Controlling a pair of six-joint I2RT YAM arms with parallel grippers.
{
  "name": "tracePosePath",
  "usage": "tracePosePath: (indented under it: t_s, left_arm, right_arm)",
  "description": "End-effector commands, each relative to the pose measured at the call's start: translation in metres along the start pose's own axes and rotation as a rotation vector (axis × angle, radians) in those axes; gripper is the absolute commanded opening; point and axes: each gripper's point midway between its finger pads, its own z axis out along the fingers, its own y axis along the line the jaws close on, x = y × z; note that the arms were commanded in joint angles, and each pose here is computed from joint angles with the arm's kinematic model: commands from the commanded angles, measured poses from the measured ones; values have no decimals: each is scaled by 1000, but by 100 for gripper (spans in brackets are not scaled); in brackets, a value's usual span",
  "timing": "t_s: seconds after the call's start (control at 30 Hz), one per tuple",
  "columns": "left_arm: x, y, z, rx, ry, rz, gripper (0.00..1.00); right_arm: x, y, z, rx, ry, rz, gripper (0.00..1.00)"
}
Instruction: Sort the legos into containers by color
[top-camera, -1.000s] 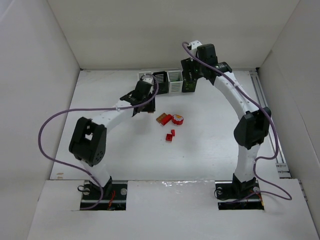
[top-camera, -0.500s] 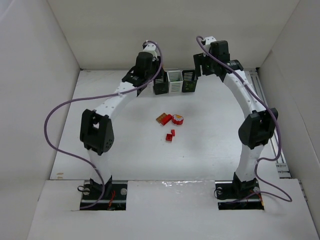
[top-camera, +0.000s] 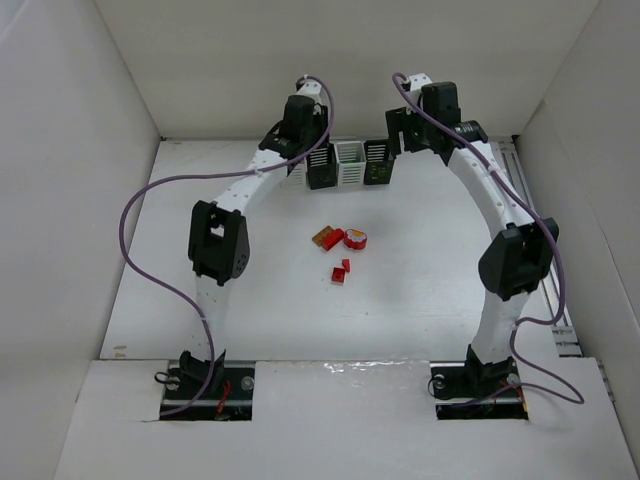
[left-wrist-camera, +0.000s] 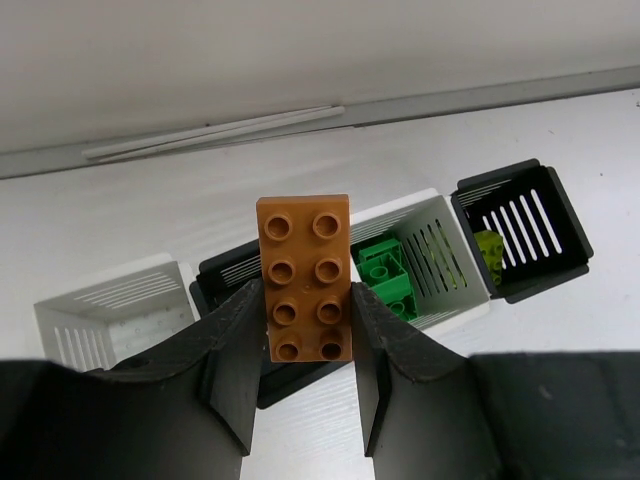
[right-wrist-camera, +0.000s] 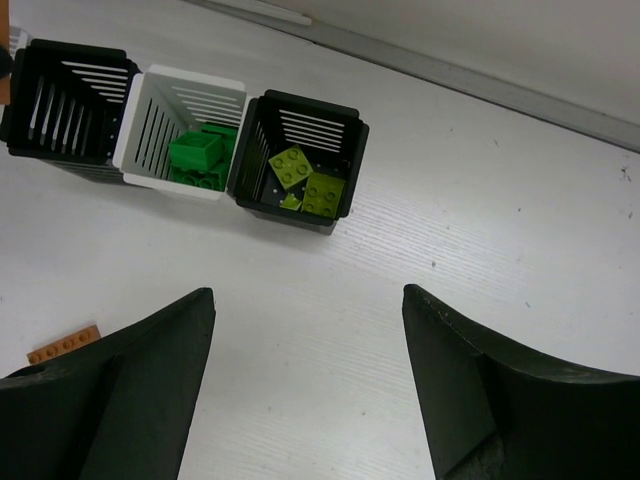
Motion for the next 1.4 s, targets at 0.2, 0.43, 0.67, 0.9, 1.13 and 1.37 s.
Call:
tracePosePath:
  t_s: [0.2,0.43,0.67,0.9,1.13,1.37]
  left_arm:
    - [-11,0,2,-19,-17,23,0]
    - [4,5,12,-35,9,36,10]
    - [-6,9,10,-59,-15,53,46]
    - [-51,3,-7,-49,-158,63,66]
    - [-134,51,-70,-48,-319,-108,87]
    - [-166,130,-155,-47,-364,-163,100]
  right_arm:
    - [-29,6,-24,-36,-97,10,81]
    - [-24,8,-18,-46,-79,11,81]
    - [-28,9,-20,-55,-89,10,82]
    - [-20,21,-19,-128,-67,-21,82]
    - [5,65,-37,-518,-49,-252,79]
    - [45,121,-40,-813,-19,-595,79]
